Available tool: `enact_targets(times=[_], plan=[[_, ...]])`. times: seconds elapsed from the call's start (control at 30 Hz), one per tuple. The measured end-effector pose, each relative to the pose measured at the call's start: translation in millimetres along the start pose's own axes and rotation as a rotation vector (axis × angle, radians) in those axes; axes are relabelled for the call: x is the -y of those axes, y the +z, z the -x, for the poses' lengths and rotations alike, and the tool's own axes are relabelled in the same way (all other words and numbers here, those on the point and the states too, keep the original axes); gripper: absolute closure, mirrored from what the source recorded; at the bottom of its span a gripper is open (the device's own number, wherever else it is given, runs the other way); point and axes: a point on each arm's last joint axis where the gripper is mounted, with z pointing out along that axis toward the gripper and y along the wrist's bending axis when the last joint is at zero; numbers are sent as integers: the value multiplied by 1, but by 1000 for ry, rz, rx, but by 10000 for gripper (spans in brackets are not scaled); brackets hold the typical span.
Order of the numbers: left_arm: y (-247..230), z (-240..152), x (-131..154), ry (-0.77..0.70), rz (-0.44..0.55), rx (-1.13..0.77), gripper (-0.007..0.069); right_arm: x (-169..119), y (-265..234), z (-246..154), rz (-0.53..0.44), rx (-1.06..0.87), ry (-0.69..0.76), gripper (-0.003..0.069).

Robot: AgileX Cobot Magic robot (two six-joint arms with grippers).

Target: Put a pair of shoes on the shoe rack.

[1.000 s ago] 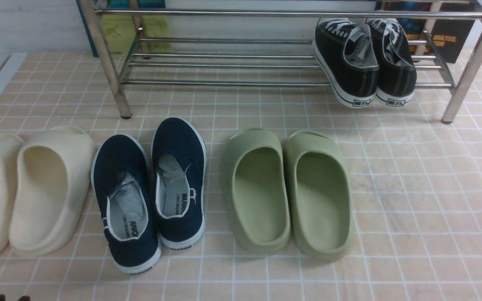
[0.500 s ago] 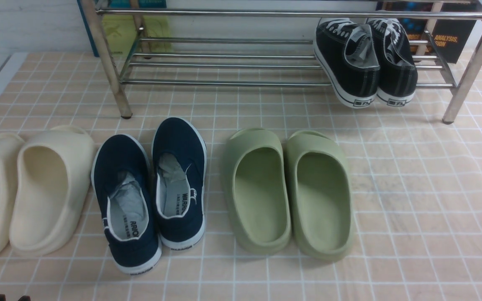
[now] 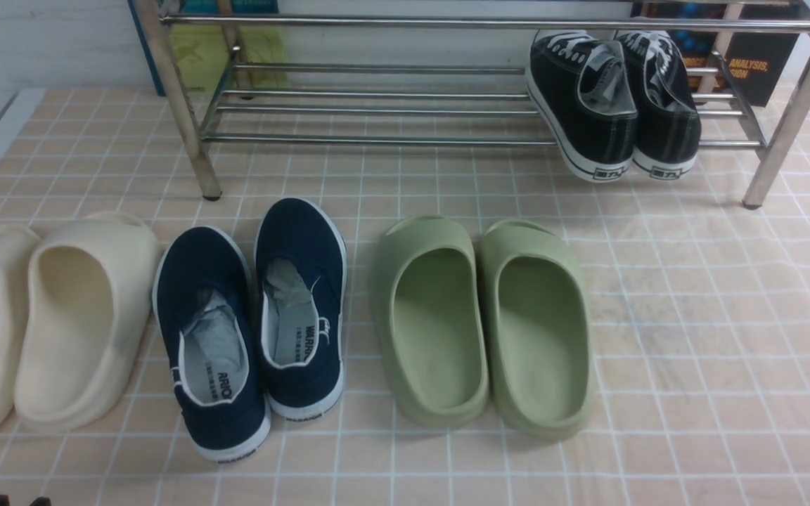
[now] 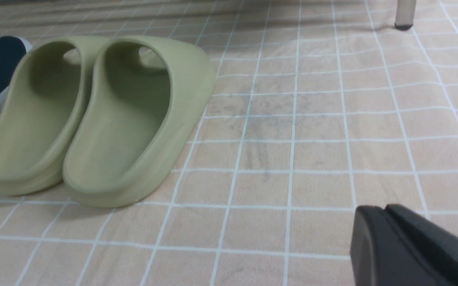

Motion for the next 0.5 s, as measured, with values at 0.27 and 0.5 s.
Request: enact_targets(times=[0.27, 0.5], plan=[[0, 0, 0, 1, 0, 0, 385, 0, 0, -1, 0, -12, -7, 618], [0, 0, 0, 1, 1, 0, 385, 2, 0, 0, -25, -6, -63, 606]])
